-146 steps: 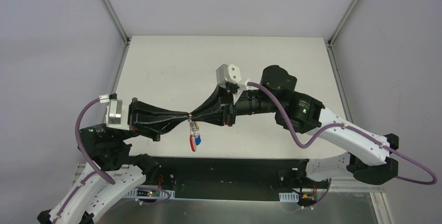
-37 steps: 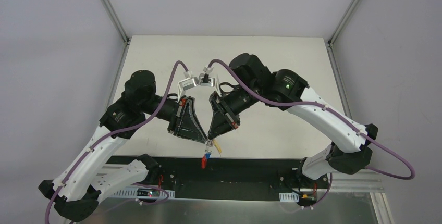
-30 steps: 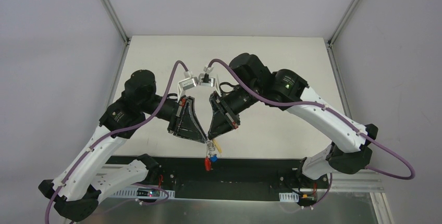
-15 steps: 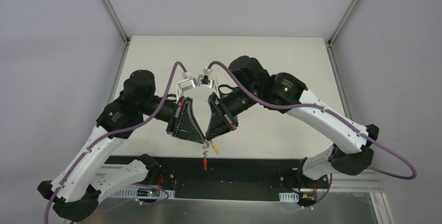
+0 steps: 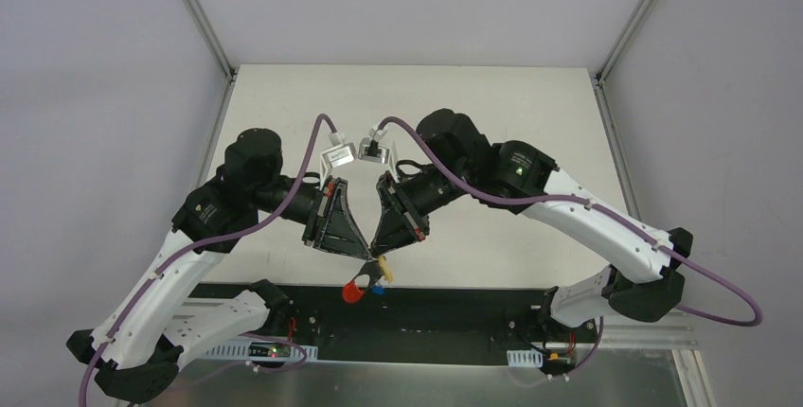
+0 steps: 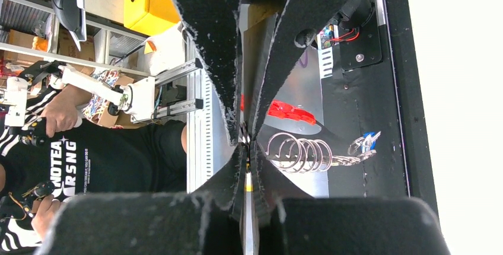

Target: Put the keys on the keyring

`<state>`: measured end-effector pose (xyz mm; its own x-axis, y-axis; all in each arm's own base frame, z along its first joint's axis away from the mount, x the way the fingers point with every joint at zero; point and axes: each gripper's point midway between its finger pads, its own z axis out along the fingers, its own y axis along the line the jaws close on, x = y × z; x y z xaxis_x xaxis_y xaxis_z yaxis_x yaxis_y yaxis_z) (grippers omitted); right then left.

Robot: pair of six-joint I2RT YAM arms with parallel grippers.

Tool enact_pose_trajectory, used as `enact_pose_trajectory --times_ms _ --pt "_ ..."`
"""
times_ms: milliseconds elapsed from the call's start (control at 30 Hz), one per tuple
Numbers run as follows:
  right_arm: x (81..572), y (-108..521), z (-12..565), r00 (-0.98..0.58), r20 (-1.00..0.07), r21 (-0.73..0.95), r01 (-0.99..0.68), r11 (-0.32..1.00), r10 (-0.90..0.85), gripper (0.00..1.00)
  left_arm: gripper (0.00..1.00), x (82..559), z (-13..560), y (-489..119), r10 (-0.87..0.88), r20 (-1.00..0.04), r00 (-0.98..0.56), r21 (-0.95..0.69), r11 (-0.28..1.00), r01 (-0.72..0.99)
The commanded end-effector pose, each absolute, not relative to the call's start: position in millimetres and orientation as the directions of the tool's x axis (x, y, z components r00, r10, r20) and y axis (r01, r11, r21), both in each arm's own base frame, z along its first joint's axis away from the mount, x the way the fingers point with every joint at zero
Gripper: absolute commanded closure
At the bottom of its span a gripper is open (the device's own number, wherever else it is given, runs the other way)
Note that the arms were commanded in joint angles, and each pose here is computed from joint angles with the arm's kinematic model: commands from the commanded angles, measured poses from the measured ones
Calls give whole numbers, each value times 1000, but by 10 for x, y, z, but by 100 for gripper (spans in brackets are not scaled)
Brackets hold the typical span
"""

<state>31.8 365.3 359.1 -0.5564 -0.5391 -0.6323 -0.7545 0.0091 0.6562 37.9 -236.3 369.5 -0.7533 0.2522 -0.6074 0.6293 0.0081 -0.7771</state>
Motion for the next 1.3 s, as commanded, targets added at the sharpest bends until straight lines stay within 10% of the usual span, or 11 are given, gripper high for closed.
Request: enact_pose_trajectory --times_ms 0,633,1267 --pt "327 3701 3716 -550 -679 634 -773 -11 -485 100 96 360 3931 -2364 210 -705 -677 -700 -50 713" --pt "302 3469 3899 -463 -796 521 -852 -50 -389 98 100 395 4129 -2299 125 -830 -544 -552 -38 833" --pt "339 3440 4079 -394 -883 423 -904 -68 -253 66 100 461 4470 -2243 -27 -929 -368 -368 -15 930"
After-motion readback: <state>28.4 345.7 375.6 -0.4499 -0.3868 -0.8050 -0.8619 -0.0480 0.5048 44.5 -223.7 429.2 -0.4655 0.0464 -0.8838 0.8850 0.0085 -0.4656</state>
